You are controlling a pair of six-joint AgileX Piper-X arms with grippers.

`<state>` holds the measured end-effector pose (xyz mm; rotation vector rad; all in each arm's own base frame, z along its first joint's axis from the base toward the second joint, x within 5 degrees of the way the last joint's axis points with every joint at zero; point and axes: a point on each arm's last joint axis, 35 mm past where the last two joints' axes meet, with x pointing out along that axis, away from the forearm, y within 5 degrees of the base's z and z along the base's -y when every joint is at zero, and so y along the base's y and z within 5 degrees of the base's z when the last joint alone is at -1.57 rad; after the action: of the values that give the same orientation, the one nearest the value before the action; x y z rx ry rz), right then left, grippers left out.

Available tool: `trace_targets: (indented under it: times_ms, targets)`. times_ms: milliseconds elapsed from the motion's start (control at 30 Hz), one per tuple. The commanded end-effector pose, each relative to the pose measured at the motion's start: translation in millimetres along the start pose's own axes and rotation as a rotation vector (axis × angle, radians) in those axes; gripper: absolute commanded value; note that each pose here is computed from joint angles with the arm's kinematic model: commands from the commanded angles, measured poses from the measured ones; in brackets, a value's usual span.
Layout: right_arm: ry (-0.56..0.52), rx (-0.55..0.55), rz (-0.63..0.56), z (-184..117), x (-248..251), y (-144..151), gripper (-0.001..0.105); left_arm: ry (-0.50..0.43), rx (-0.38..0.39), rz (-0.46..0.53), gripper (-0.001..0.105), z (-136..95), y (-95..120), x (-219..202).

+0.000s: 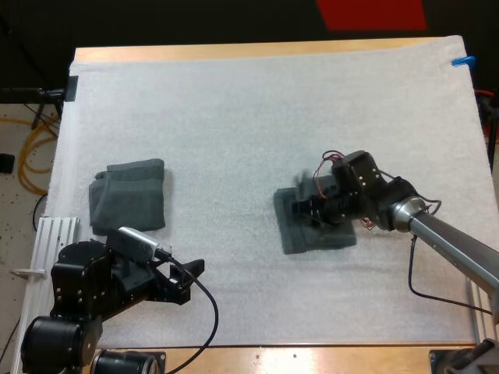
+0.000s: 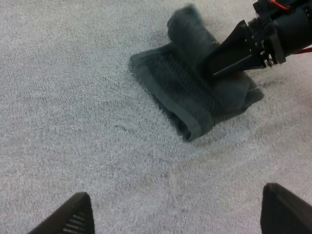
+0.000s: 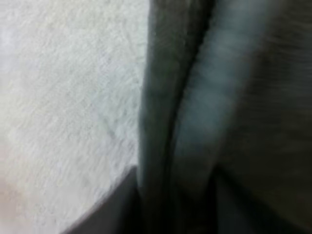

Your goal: Pick towel from pile fold and stack

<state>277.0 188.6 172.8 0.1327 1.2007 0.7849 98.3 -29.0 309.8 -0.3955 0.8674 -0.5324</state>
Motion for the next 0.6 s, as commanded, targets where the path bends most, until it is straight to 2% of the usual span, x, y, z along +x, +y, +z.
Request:
trace_targets:
  times_ms: [0,33,67,300,567]
  targets:
    - [-0.011,-0.041,0.047,4,-3,4,0.071,-0.002,-0.014,0.004,0.068,1,-1,-1]
    - [-0.007,-0.051,0.074,4,-4,6,0.082,-0.002,-0.014,0.004,0.068,1,-1,-1]
    - [-0.005,-0.062,0.093,4,-6,7,0.086,-0.002,-0.014,0.004,0.068,1,-1,-1]
    - [-0.020,-0.092,0.106,4,-21,15,0.081,-0.002,-0.014,0.004,0.068,1,-1,-1]
    - [0.059,-0.066,0.236,-2,-5,15,0.081,-0.037,0.010,-0.005,0.068,5,-2,-1]
